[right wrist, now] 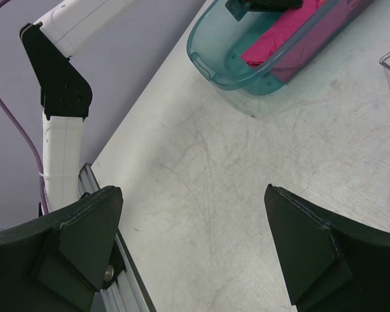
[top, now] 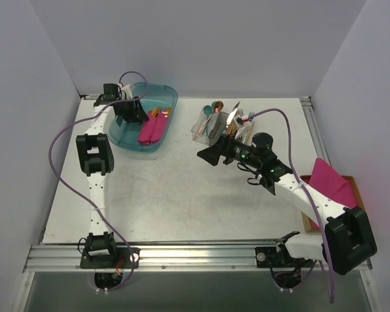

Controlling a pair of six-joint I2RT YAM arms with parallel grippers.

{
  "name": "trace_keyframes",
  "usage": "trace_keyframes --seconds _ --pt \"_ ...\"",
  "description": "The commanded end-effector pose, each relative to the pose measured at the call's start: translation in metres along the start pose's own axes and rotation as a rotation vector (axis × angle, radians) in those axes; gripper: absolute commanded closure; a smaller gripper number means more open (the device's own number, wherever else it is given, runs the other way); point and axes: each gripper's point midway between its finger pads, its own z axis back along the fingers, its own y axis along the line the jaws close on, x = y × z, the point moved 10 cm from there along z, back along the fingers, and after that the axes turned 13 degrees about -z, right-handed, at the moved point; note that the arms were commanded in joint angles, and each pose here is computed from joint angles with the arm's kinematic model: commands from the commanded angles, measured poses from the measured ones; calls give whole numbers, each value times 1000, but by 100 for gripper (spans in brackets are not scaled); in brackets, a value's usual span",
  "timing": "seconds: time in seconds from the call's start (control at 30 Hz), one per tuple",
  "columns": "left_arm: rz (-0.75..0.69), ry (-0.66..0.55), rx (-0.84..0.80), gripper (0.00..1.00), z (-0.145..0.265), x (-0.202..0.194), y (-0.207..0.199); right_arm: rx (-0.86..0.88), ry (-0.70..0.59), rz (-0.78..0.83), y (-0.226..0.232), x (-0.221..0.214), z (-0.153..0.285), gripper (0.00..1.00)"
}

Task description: Place the utensils on the paper napkin and roll it up

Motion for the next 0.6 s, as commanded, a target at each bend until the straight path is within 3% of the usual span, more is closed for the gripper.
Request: trace_keyframes --seconds 0.0,0.17,0.37,0.53,0.57 --pt "-63 -46 100 46 25 19 -1 57 -19 33 5 6 -1 4" --pt "-93 -117 62 45 37 38 -13 48 -19 34 3 6 -2 4" --pt "-125 -222 38 42 78 73 -45 -4 -36 37 0 10 -3 4" --pt "-93 -305 47 6 130 85 -85 -167 -116 43 -5 21 2 0" --pt "-83 -320 44 6 139 83 -91 -202 -142 45 -5 24 4 0"
